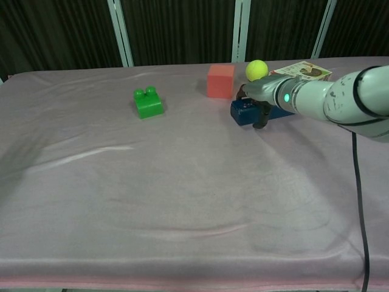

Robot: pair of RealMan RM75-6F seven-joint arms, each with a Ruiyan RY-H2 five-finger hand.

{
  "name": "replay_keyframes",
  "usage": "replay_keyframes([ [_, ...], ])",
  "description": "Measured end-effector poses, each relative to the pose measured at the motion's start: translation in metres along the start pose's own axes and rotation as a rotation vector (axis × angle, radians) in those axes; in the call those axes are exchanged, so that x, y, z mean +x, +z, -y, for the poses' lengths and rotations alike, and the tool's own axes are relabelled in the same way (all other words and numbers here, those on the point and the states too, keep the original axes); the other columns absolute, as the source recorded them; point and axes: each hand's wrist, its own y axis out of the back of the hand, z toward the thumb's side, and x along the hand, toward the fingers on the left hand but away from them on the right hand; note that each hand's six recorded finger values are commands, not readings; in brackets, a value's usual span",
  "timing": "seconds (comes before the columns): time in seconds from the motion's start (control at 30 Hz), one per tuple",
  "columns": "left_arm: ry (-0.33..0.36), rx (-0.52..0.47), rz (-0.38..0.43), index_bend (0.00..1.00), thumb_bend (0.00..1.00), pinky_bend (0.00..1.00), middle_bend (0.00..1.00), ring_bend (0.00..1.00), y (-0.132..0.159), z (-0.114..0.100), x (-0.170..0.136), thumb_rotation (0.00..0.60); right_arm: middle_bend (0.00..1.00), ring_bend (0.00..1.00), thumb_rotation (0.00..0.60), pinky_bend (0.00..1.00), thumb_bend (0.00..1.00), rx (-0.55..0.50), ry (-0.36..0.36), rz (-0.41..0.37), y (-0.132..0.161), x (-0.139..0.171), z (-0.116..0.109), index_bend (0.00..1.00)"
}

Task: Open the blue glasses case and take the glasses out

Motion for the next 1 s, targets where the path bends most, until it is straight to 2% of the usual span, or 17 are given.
replay_keyframes([
  [0.33,-0.030,0.023,0.024,0.00,0.42,0.03,0.00,0.00,0.009,0.010,0.002,0.600,0.00,0.03,0.600,0.00,0.47,0.078,0.004,-0.086,-0.006,0.035,0.009,0.34],
  [0.63,-0.047,0.033,0.040,0.00,0.42,0.03,0.00,0.00,0.015,0.015,0.003,0.600,0.00,0.03,0.600,0.00,0.47,0.197,0.009,-0.160,-0.039,0.091,0.032,0.32],
  [0.8,-0.057,0.039,0.050,0.00,0.42,0.03,0.00,0.00,0.018,0.018,0.003,0.600,0.00,0.03,0.600,0.00,0.47,0.252,0.024,-0.158,-0.067,0.121,0.049,0.30],
  [1.0,-0.061,0.042,0.055,0.00,0.42,0.03,0.00,0.00,0.020,0.019,0.003,0.600,0.00,0.03,0.600,0.00,0.47,0.271,0.041,-0.111,-0.103,0.142,0.061,0.29],
])
